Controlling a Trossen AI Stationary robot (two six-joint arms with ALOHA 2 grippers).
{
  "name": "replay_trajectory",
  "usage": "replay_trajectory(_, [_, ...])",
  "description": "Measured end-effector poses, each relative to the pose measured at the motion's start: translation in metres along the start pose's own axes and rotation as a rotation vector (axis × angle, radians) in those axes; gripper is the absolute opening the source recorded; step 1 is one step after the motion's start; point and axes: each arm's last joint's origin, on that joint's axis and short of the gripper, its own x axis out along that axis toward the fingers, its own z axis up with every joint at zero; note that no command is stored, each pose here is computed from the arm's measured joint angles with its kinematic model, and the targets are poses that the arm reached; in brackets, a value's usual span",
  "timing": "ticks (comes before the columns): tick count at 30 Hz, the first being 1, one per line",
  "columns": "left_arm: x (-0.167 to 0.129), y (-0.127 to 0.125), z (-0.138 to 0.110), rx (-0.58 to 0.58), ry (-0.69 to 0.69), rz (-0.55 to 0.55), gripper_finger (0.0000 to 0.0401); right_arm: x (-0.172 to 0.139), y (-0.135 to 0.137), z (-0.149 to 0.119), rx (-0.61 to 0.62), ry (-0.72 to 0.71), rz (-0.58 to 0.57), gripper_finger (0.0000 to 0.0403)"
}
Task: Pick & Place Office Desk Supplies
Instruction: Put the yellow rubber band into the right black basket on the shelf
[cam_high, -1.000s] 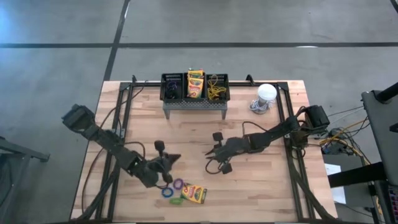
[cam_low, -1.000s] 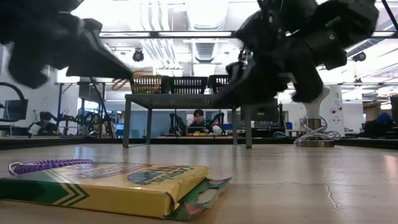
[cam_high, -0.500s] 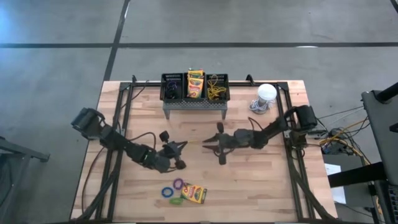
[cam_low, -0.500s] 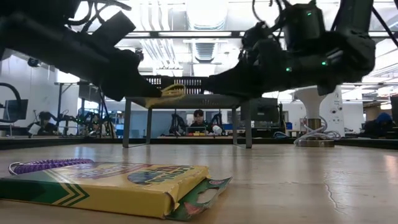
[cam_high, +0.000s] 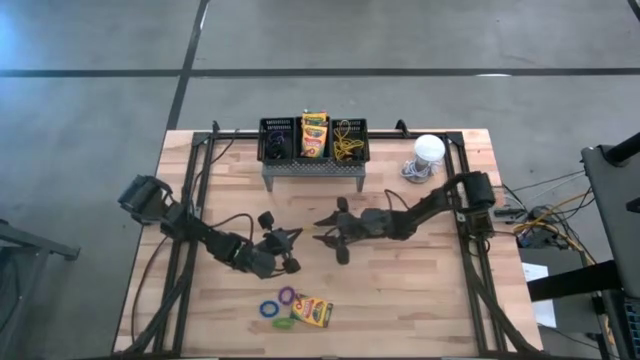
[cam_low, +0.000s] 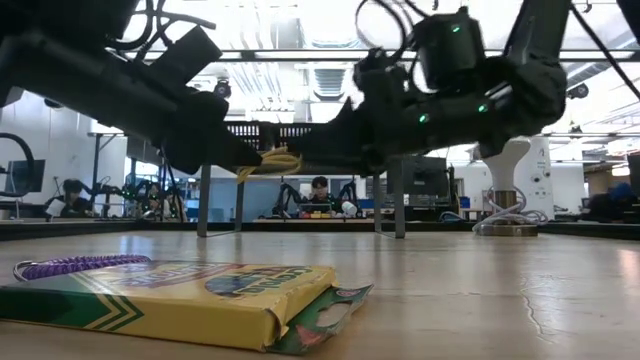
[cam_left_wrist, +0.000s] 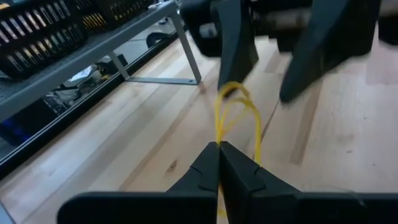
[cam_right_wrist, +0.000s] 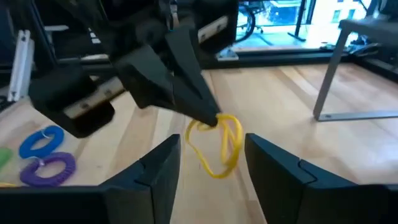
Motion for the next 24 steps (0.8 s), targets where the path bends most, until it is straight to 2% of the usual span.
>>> replay_trajectory(5, [0.000, 0.000, 0.000, -0.011, 0.000, 0.000, 0.0007, 0.016, 0.000, -0.011, -0.005, 0.015, -0.003, 0.0153])
replay_trajectory(13, [0.000, -0.001, 0.000, -0.015, 0.013, -0.054, 0.0014, 0.018, 0.000, -0.014, -0.022, -0.014, 0.000, 0.0043])
replay_trajectory(16, [0.000, -0.002, 0.000, -0.019, 0.014, -0.057, 0.0022, 0.017, 0.001, -0.013, -0.029, -0.010, 0.001, 0.0015])
replay_trajectory(19, [0.000, -0.002, 0.000, -0.023, 0.018, -0.074, 0.0049, 0.015, 0.001, -0.014, -0.033, 0.021, -0.002, 0.0012])
replay_trajectory(24, [0.001, -0.002, 0.000, -0.089, 0.025, -0.088, 0.0132, 0.000, 0.004, -0.005, -0.071, 0.052, -0.071, 0.0011])
